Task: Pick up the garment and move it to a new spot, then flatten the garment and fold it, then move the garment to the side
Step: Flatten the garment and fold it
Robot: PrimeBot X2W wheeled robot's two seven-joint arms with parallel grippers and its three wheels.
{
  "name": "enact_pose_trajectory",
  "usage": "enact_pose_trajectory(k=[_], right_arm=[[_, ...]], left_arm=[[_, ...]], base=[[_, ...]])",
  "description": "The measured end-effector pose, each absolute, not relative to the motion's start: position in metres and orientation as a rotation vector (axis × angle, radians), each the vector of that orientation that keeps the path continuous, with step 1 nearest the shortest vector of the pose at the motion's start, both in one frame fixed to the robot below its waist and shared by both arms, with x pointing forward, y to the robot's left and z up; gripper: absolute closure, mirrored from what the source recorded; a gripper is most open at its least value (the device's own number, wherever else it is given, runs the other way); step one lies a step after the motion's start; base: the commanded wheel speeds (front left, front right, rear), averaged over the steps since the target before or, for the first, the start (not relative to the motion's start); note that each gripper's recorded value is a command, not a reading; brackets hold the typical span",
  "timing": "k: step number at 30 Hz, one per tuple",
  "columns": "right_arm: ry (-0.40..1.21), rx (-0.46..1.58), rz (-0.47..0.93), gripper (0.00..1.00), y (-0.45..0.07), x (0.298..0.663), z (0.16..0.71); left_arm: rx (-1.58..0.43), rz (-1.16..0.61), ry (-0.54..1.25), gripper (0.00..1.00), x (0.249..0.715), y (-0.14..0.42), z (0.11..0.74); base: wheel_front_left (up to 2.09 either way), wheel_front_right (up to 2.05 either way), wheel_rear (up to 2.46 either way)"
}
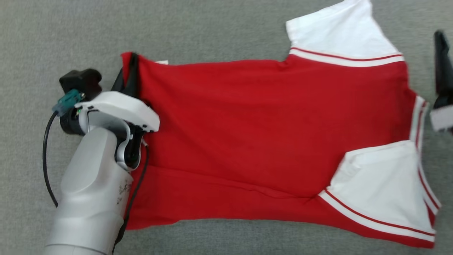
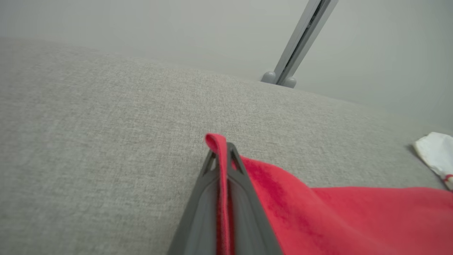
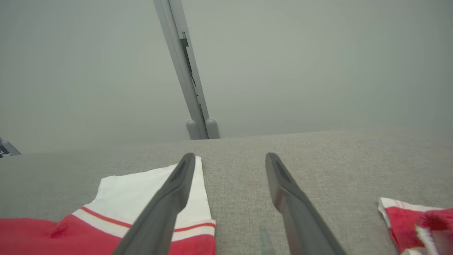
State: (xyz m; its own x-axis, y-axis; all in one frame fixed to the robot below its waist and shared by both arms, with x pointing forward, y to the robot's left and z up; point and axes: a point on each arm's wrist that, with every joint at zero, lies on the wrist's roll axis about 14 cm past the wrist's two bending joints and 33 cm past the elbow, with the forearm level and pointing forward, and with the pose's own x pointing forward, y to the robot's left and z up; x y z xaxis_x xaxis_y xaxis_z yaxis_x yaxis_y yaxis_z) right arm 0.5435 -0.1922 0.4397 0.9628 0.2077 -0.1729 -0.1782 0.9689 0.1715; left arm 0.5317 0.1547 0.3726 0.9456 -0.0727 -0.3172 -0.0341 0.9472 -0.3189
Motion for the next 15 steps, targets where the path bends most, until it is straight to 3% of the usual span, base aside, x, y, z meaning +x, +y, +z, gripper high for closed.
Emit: enact_pose_trajectory(k=[8, 15], right_arm=[[0.331, 0.131, 0.329, 0.0, -0.141, 0.621, 0.402], [0.55, 0.084, 0.375, 0.0, -0.116, 0.639, 0.354]], left_arm=[[-0.322, -0.044, 0.303, 1.0, 0.537, 0.159, 0.37], [-0.315, -0.056, 0.311, 1.0, 0.534, 0.157, 0.37]], base=[[0.0, 0.0, 0.0], [0.0, 0.0, 0.0]])
